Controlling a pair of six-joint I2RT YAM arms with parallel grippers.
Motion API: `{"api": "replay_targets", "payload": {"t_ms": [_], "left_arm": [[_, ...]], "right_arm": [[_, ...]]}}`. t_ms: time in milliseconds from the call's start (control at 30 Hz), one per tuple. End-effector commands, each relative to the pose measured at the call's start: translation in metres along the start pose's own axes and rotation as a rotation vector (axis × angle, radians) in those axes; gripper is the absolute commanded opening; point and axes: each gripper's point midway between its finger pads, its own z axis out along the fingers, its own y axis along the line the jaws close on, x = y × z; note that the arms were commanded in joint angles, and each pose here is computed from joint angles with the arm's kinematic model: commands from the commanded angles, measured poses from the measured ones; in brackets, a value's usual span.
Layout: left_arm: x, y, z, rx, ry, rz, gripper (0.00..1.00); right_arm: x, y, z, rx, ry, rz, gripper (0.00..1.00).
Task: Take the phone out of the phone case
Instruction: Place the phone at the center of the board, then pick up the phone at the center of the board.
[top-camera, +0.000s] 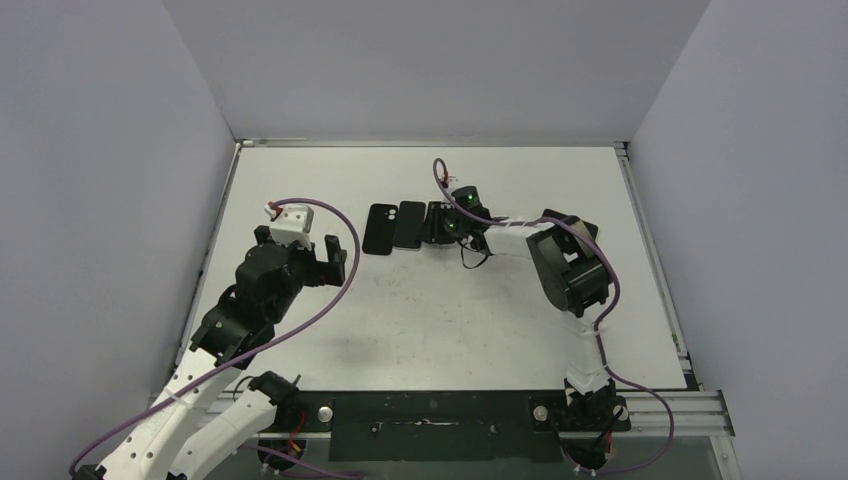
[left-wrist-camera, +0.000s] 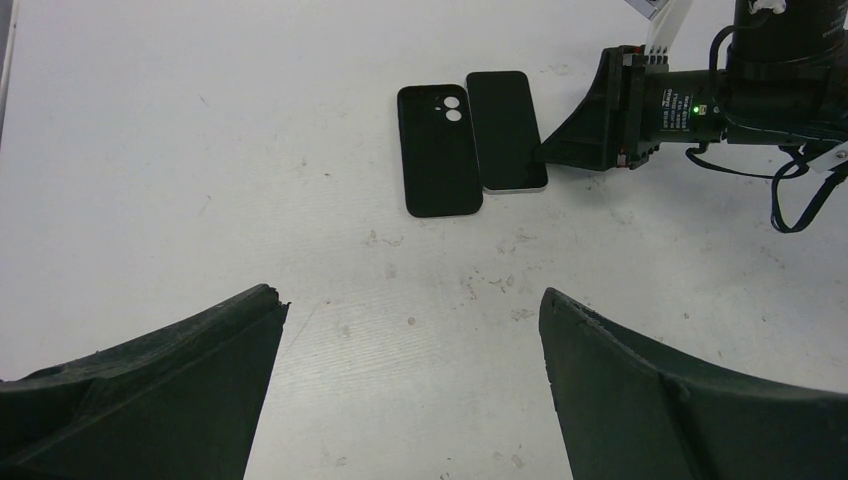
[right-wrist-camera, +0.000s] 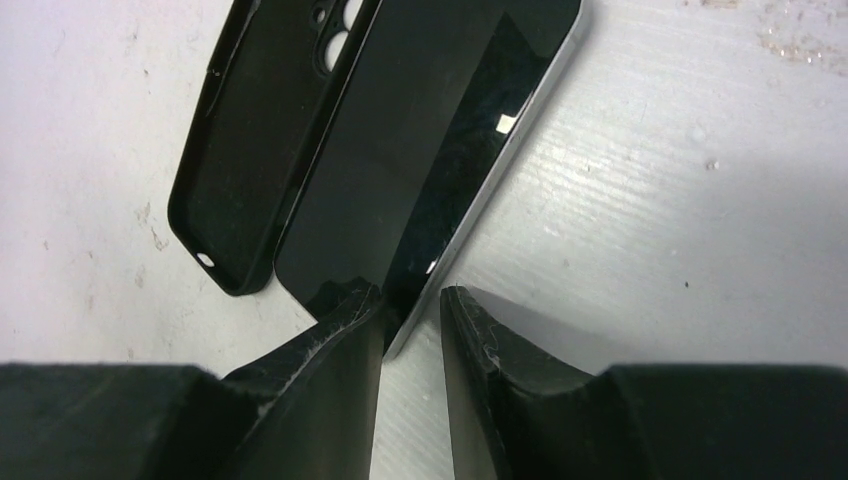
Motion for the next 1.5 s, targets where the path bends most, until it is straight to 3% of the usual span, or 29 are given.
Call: {"api": "replay_targets", "payload": {"t_ms": [0, 233, 533, 867, 1467], "left_arm": [[-0.017, -0.006, -0.002, 0.027, -0.063, -0.005, 0.97], [-0.016, -0.005, -0.002, 0.025, -0.064, -0.005, 0.97], [-0.016, -0.005, -0.002, 0.024, -0.063, -0.004, 0.97], [-0.016, -0.005, 0.0, 0.025, -0.059, -0.002, 0.97], [-0.014, -0.007, 0.001, 0.031, -0.053, 0.0, 0.97]], "right_arm": [[-0.009, -0.003, -0.022, 0.037, -0.01, -0.026, 0.31], [-0.04, -0.007, -0.016, 0.028, -0.08, -0.045, 0.48], [-0.07, -0.033, 0.006, -0.093, -0.151, 0.101, 0.58], [-0.077, -0.036, 0.048, -0.265, -0.098, 0.15, 0.6], [-0.049, -0.017, 0.057, -0.355, -0.031, 0.149, 0.58]]}}
